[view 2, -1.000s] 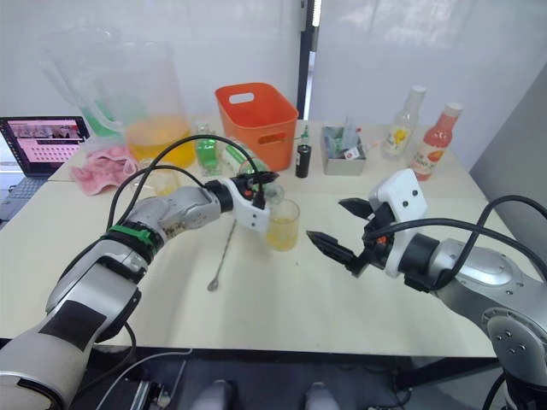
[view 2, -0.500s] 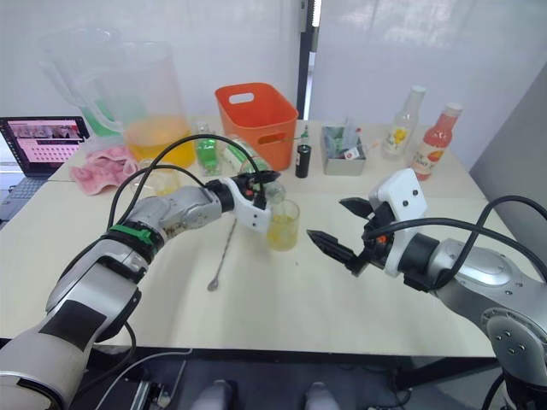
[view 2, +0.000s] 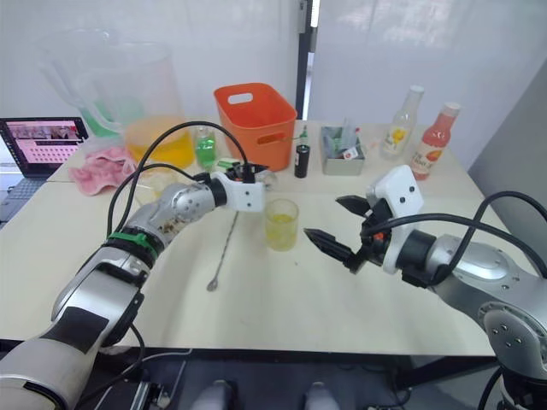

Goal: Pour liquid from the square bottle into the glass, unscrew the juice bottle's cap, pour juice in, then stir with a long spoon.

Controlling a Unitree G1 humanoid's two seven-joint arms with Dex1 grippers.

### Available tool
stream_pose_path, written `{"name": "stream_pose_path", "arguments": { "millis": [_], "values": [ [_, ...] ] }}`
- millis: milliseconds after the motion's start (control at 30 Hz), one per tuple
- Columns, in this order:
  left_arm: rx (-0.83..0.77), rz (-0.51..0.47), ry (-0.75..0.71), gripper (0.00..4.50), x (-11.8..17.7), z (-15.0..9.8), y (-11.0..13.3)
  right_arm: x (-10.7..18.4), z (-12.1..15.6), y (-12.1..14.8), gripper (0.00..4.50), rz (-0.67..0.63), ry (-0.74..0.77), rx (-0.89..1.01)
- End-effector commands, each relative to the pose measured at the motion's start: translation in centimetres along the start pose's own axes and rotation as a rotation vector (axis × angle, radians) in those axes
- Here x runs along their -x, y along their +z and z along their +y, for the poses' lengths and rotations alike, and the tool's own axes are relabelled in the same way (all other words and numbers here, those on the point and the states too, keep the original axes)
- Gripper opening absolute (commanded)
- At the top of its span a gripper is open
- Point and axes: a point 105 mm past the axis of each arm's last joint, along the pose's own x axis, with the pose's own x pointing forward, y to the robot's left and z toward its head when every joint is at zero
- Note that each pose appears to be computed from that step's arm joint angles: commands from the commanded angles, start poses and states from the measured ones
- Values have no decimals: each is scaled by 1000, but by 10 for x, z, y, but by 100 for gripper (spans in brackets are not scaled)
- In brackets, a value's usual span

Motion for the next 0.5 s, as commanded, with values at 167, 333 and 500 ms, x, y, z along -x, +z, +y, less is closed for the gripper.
{"name": "stream_pose_path", "arguments": {
  "millis": [167,333,500],
  "values": [
    [387,-107,259,156,30,71,14,-4,-4,15,450,-55,43,32],
    [605,-113,348,156,55,91,10,-13,-5,16,450,-56,97,37],
    [886,-152,313,156,87,86,14,-24,-7,20,450,-67,168,38]
  ]
}}
